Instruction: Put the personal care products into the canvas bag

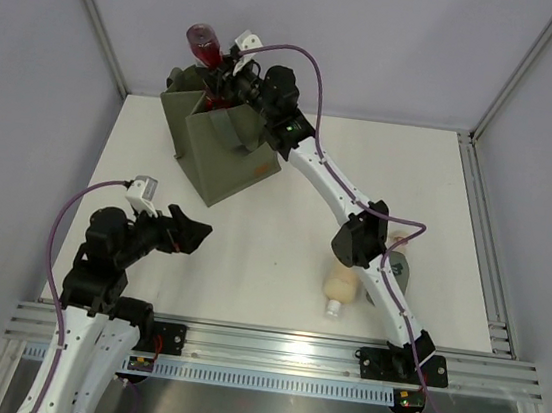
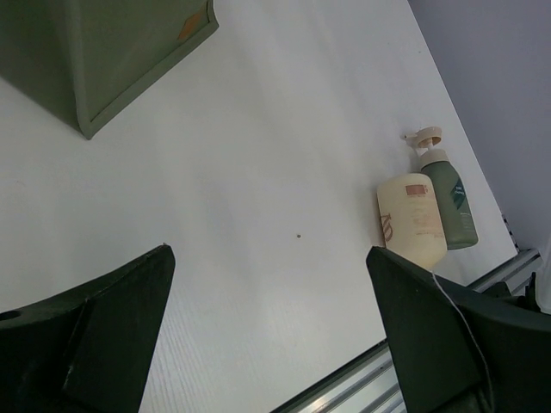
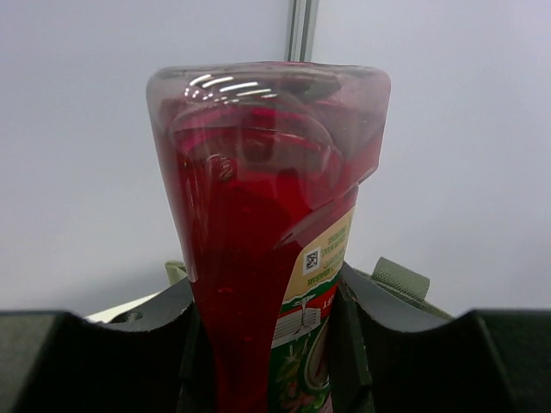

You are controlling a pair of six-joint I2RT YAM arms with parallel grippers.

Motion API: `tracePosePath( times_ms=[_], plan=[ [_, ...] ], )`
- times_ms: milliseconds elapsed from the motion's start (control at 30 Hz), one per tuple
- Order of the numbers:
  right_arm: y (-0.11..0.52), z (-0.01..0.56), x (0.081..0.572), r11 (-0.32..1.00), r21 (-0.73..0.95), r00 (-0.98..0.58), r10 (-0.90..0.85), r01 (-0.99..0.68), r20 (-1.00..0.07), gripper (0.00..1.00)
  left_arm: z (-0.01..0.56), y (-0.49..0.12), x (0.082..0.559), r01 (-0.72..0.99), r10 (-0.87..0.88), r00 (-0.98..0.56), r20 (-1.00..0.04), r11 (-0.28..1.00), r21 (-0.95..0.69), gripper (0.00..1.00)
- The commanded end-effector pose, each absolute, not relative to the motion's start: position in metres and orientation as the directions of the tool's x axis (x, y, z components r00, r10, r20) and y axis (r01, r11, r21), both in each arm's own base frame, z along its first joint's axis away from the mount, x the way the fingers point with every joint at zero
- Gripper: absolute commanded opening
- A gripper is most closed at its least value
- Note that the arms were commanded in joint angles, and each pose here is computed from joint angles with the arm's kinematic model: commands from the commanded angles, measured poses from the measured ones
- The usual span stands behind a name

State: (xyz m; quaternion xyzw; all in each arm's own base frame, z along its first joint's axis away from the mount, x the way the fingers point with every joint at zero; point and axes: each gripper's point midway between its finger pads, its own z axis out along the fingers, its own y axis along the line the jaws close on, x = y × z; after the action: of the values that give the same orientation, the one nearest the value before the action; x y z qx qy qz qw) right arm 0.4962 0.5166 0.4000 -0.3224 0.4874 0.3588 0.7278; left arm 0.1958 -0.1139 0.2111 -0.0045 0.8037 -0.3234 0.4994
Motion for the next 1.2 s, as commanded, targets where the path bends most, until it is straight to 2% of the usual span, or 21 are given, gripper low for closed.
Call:
tracePosePath(
  times_ms=[0,133,233,333,367,433,467,567,633,767,933,1033,1067,1100,1133,1167],
  plan=[
    [0.488,0.494,0.463,0.533,-0.166,0.397,0.353,-0.829,-0.847,0.00,0.223,-0.120,0.198,0.378,-0.315,-0.469,-0.825,0.773,-0.510,0.99],
    [0.482,0.468,0.484,0.576,-0.139,0.355,0.282,-0.805,-0.891,0.00,0.226,-0.119,0.196,0.384,-0.319,-0.452,-0.833,0.773,-0.504,0.99],
    [0.477,0.456,0.489,0.587,-0.168,0.352,0.215,-0.792,-0.911,0.21,0.229,-0.118,0.196,0.389,-0.321,-0.435,-0.841,0.776,-0.497,0.99],
    [0.476,0.444,0.484,0.572,-0.199,0.344,0.156,-0.796,-0.926,0.38,0.229,-0.118,0.195,0.387,-0.321,-0.437,-0.840,0.776,-0.498,0.99],
    [0.475,0.439,0.483,0.568,-0.197,0.332,0.144,-0.799,-0.932,0.56,0.229,-0.118,0.196,0.386,-0.322,-0.435,-0.841,0.777,-0.497,0.99],
    [0.472,0.439,0.481,0.568,-0.206,0.328,0.119,-0.797,-0.937,0.73,0.229,-0.116,0.196,0.376,-0.329,-0.433,-0.839,0.780,-0.500,0.99],
    [0.471,0.441,0.480,0.569,-0.205,0.324,0.116,-0.796,-0.939,0.85,0.229,-0.116,0.197,0.372,-0.333,-0.431,-0.839,0.782,-0.501,0.99],
    [0.467,0.451,0.473,0.560,-0.207,0.318,0.108,-0.802,-0.942,0.99,0.224,-0.109,0.200,0.304,-0.369,-0.442,-0.818,0.796,-0.523,0.99],
    [0.465,0.455,0.468,0.549,-0.201,0.303,0.101,-0.811,-0.947,1.00,0.224,-0.101,0.206,0.231,-0.421,-0.433,-0.797,0.803,-0.550,0.99],
    [0.456,0.480,0.453,0.522,-0.202,0.303,0.115,-0.829,-0.946,1.00,0.227,-0.113,0.209,0.290,-0.428,-0.438,-0.790,0.765,-0.575,0.99],
    [0.433,0.504,0.406,0.373,-0.202,0.251,0.089,-0.906,-0.964,0.99,0.232,-0.133,0.212,0.347,-0.407,-0.515,-0.754,0.705,-0.618,0.99],
    [0.399,0.489,0.385,0.312,-0.088,0.096,0.011,-0.946,-0.995,0.99,0.231,-0.152,0.218,0.370,-0.360,-0.562,-0.745,0.696,-0.616,0.99],
    [0.390,0.466,0.384,0.301,-0.024,0.013,-0.038,-0.953,-0.999,1.00,0.229,-0.175,0.213,0.413,-0.297,-0.601,-0.742,0.680,-0.606,0.99],
    [0.379,0.450,0.377,0.281,0.031,-0.054,-0.077,-0.959,-0.996,0.99,0.225,-0.180,0.219,0.395,-0.279,-0.591,-0.757,0.717,-0.574,0.99],
    [0.350,0.420,0.373,0.314,0.114,-0.166,-0.144,-0.943,-0.975,1.00,0.223,-0.193,0.218,0.410,-0.242,-0.602,-0.761,0.724,-0.555,0.99],
    [0.334,0.408,0.370,0.329,0.143,-0.207,-0.168,-0.934,-0.964,1.00,0.218,-0.219,0.204,0.463,-0.167,-0.631,-0.757,0.703,-0.541,0.99]
  ],
)
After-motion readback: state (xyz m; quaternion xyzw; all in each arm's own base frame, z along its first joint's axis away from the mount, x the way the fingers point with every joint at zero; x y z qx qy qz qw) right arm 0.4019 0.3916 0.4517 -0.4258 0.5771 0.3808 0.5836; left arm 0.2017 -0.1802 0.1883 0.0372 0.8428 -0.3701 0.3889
